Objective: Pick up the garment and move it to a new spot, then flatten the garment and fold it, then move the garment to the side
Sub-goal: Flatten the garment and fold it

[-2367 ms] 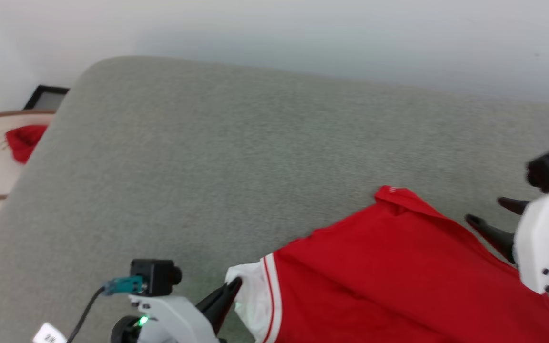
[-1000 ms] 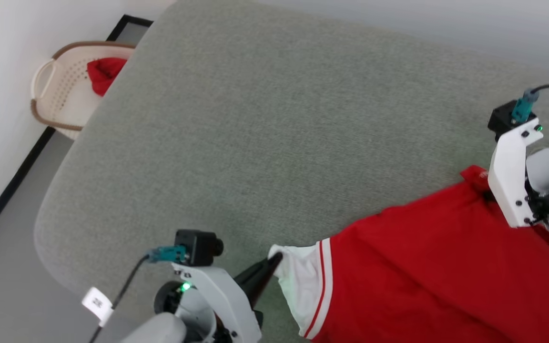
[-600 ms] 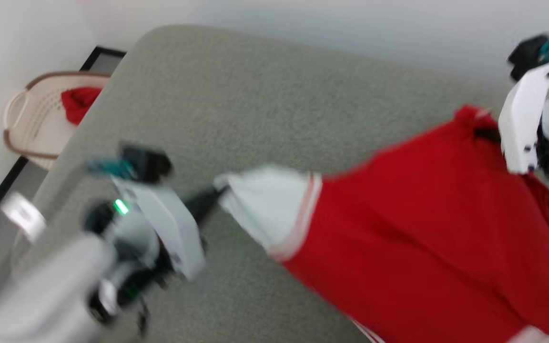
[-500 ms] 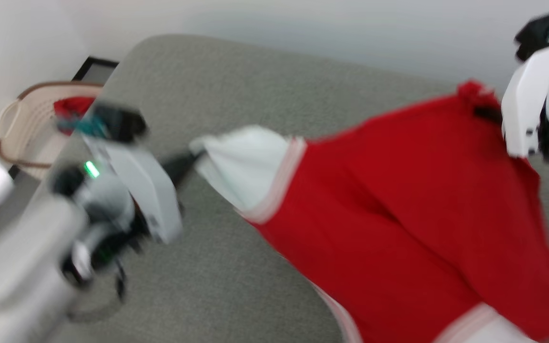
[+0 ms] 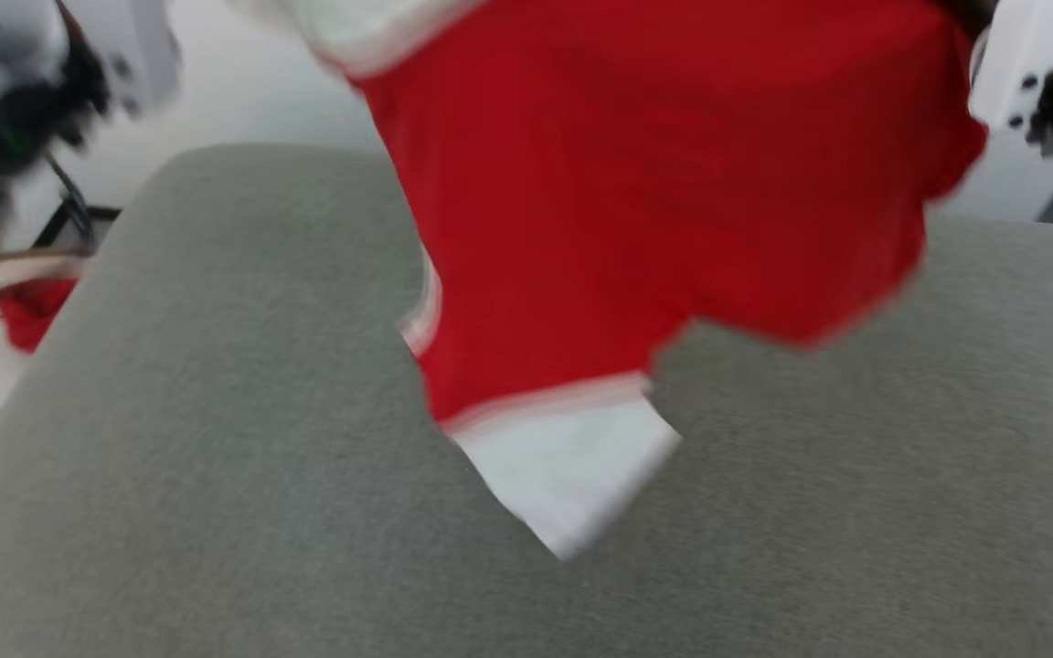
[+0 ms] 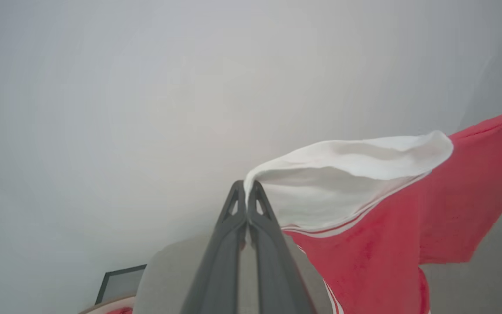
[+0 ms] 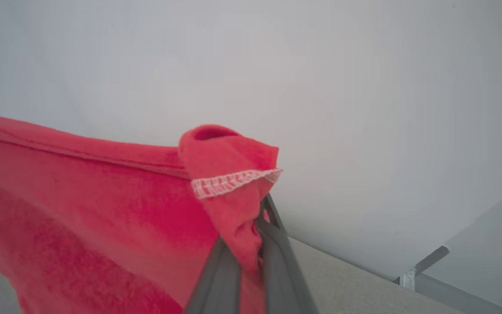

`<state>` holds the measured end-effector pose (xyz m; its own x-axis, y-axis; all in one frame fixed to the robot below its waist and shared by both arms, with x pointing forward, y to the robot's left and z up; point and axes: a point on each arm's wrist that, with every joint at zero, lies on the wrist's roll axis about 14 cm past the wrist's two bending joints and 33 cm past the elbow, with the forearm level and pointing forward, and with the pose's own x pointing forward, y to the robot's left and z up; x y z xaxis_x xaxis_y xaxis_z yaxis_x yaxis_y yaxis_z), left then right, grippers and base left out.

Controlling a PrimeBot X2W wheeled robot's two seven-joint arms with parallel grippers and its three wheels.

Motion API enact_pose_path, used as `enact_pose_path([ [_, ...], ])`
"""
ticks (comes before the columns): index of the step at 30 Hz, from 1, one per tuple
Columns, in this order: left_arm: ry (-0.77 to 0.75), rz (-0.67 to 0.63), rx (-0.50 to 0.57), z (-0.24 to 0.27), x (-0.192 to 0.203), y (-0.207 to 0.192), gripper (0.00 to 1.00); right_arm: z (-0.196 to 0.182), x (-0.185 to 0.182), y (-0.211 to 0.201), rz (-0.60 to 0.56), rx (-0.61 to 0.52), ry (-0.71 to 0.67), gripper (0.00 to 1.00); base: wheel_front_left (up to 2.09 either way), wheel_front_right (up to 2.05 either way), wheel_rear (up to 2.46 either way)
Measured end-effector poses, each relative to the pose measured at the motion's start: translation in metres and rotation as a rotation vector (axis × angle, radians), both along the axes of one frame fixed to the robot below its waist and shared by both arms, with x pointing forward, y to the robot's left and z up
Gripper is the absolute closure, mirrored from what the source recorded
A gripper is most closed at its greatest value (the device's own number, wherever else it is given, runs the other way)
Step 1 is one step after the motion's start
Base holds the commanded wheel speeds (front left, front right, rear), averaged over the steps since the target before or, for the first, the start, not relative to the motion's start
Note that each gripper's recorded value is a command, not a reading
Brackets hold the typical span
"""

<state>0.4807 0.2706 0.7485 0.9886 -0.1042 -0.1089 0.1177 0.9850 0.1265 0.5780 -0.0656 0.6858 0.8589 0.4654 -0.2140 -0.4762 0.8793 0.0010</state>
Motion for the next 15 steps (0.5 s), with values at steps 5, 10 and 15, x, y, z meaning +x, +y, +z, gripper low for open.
enact_pose_path([
  [5, -0.141, 0.009, 0.028, 0.058, 0.017, -0.005, 1.0, 0.036, -0.005, -0.015, -0.046, 0.06, -0.094, 1.0, 0.0, 0.0, 0.0],
  [10, -0.238, -0.004, 0.037, 0.097, 0.03, -0.019, 1.0, 0.065, -0.009, -0.033, -0.086, 0.092, -0.175, 1.0, 0.0, 0.0, 0.0],
  [15, -0.314, -0.008, 0.04, 0.124, 0.044, -0.027, 1.0, 0.08, -0.005, -0.043, -0.104, 0.109, -0.208, 1.0, 0.0, 0.0, 0.0],
])
